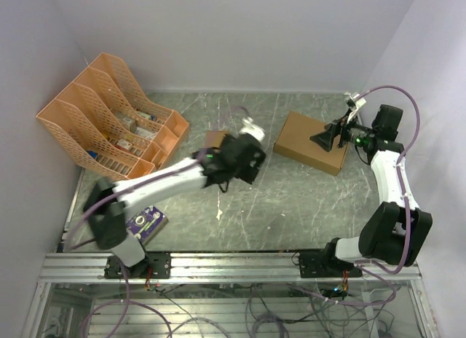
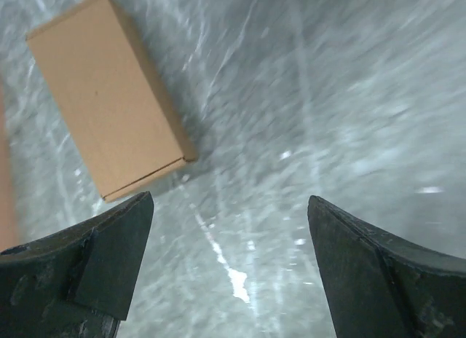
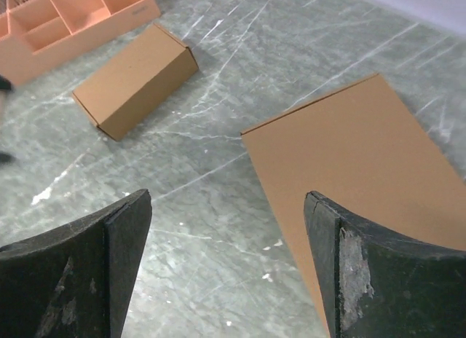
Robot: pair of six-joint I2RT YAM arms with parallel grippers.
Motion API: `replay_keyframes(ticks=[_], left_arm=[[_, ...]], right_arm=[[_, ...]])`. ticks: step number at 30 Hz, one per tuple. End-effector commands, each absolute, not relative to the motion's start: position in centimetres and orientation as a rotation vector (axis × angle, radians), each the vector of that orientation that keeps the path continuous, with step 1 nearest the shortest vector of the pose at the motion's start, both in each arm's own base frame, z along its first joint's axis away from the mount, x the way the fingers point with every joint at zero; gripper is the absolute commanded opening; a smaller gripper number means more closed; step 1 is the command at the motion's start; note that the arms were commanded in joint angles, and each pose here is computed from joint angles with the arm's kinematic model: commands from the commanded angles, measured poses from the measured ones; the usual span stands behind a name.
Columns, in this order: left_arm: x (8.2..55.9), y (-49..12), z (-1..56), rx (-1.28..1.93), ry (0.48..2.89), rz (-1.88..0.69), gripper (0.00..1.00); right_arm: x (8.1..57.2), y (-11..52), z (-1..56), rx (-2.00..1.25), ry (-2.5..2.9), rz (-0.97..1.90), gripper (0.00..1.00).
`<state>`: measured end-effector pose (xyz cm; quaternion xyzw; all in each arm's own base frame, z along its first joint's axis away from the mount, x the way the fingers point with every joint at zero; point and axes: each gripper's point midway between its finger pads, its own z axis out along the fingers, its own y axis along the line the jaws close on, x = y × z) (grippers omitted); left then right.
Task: Fold the paper box
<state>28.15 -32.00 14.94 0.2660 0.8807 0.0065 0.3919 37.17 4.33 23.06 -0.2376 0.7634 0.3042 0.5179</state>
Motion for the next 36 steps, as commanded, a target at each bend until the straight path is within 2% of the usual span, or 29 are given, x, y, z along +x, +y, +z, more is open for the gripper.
replay_keyframes(ticks=[1,2,3,6,9,14,18,26,36], left_arm=[[29.3,-34.6,24.6,0.453,2.001,-0.738,0.97],[30.0,-33.4,26.3,0.400,1.951,-0.822,0.98],[30.6,-32.3,28.5,0.357,1.886,-0.889,0.99],[32.8,-27.5,34.4,0.247,1.731,-0.946,1.00],[33.5,-24.2,40.6,0.234,1.605,-0.975,1.00],[32.4,-20.3,49.8,0.238,1.466,-0.919,0.99],[30.5,-18.6,54.2,0.251,1.405,-0.869,0.99],[26.9,-17.0,58.4,0.229,1.310,-0.870,0.99],[27.0,-17.2,57.3,0.235,1.342,-0.868,0.99]], right_arm=[[36.2,3.5,27.9,-0.785,1.668,0.466,0.92],[36.2,3.1,29.2,-0.804,1.629,0.387,0.98],[36.1,2.9,30.4,-0.821,1.589,0.327,0.99],[36.0,2.1,35.0,-0.762,1.540,0.228,1.00],[36.3,2.2,39.7,-0.644,1.565,0.314,1.00],[36.0,2.4,48.0,-0.457,1.486,0.391,1.00],[34.2,3.5,52.6,-0.496,1.407,0.399,1.00],[32.7,2.1,56.3,-0.251,1.390,0.374,1.00],[32.6,1.9,56.2,-0.230,1.394,0.377,1.00]])
